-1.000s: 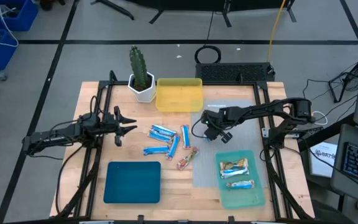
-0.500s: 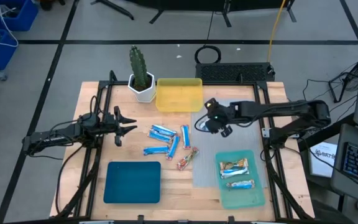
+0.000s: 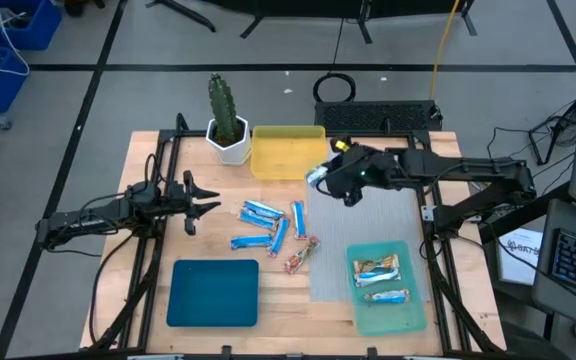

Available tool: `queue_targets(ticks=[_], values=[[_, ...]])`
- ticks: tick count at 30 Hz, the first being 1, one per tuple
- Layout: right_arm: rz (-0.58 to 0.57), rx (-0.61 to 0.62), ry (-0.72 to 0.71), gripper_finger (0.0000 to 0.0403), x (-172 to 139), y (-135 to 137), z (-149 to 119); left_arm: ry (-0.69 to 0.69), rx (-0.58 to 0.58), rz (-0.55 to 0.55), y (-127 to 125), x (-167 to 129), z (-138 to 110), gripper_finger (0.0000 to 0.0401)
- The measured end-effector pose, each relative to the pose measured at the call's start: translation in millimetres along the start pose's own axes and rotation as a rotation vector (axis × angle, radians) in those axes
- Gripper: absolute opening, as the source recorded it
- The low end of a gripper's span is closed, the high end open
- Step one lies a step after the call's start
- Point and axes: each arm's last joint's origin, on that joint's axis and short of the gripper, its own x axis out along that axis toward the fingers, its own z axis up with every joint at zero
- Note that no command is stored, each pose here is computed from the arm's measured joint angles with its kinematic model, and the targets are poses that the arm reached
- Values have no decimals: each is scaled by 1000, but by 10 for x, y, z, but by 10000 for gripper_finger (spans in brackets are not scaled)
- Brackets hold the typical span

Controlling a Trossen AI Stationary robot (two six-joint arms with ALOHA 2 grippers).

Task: Pick and place Granola Bars by type
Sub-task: Put the blue granola bar into the yellow bin

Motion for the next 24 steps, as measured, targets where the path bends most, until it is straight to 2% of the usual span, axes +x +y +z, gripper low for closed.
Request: queue_targets(ticks=[6,9,14,20,24], values=[[-158,45,-10,14,-61,-163,75,0,0,0,0,0,0,124],[-278,99,-33,14,-85,-262,130,0,0,0,0,0,0,124],[-414,196,-103,14,-124,-412,184,0,0,0,0,0,0,124],[-602,393,-115,7,-43,-660,119,0,0,1,0,0,0,124],[-679,514,-131,7,111,-804,48,2,0,0,0,0,-3,124]])
